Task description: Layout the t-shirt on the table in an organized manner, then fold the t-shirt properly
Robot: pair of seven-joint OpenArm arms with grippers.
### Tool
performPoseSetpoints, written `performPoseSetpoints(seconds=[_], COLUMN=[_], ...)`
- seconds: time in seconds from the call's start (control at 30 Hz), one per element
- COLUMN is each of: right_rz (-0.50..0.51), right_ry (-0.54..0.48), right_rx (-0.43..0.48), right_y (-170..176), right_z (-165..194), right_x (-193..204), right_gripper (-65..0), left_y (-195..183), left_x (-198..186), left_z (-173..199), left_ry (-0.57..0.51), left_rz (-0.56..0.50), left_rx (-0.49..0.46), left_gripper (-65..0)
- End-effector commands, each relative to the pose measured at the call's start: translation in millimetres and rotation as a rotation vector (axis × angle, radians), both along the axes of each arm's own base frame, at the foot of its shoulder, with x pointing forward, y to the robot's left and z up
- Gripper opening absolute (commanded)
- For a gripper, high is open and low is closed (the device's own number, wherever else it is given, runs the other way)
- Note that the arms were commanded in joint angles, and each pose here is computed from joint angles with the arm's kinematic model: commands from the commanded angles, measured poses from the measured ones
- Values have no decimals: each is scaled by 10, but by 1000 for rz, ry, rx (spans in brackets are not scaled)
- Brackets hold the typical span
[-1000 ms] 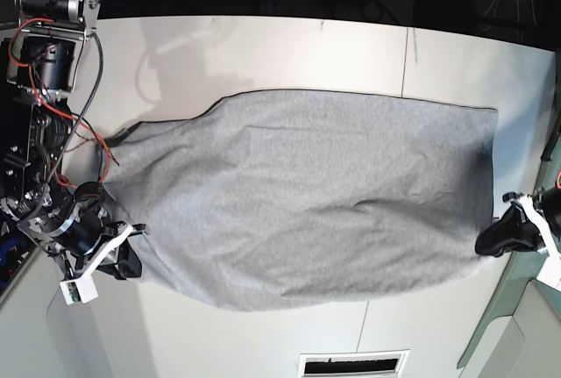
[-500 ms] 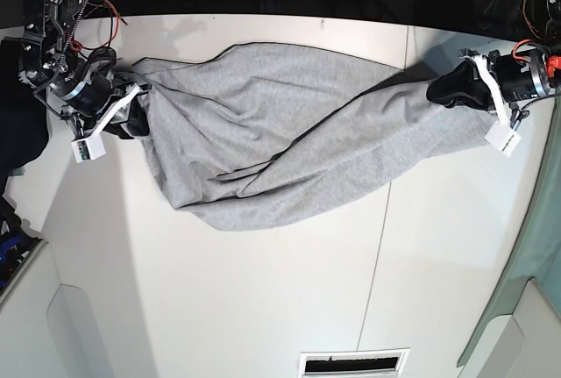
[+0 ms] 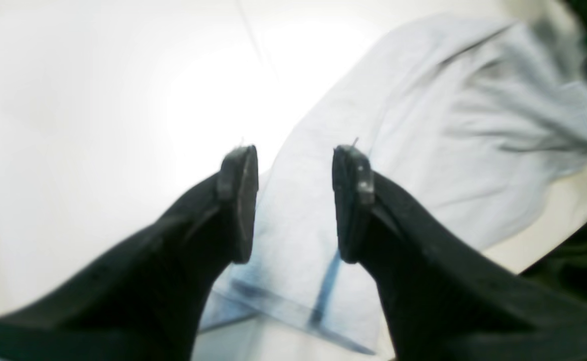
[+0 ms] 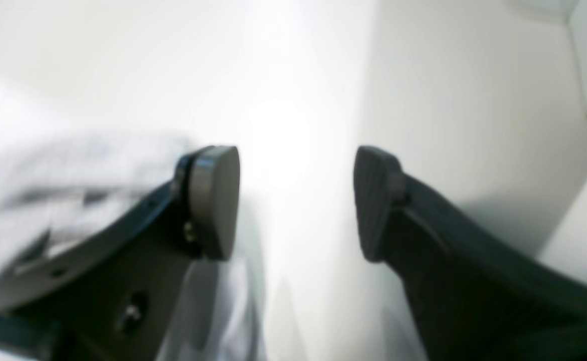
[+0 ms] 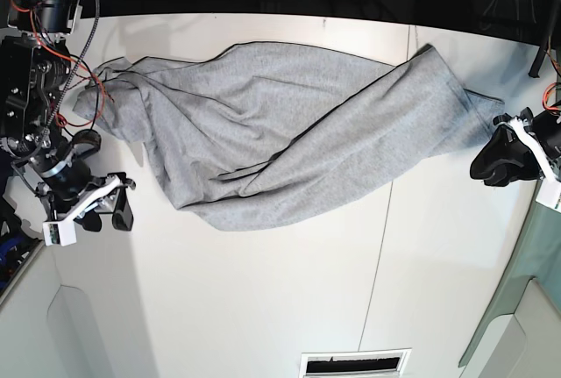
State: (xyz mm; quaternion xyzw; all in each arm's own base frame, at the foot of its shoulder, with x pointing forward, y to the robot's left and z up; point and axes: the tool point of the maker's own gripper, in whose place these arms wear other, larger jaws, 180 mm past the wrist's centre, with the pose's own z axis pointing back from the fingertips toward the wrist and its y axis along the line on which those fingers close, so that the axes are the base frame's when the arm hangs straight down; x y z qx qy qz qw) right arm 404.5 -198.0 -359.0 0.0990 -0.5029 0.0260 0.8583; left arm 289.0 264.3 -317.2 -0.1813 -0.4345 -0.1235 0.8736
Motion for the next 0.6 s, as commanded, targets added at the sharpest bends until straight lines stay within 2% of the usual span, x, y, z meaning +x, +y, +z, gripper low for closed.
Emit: performPoseSetpoints(seconds=[0.0,0.07,0.27,0.4,0.57], right_rz=[-7,-20,-15,-6,36], right_ry=[-40,8,118,165,175], right_rx=[14,65,201,242,278], right_y=[10,84,376,533,746], right_z=[119,-70,-618,-829,-861], right_x=[156,251,291,164,128], right_gripper=[-293,-294,-294,-294,-310], left_y=[66,124,63,-44,-135], left_x=[47,32,-136,-218,-255], left_z=[17,-205,-782,-954,-1098], left_ry=[-15,43,216,258,265], left_rz=[1,15,22,20,10], left_rx=[24,35,-20,-38,6], left_gripper=[-379,-379,-379,-379,-386])
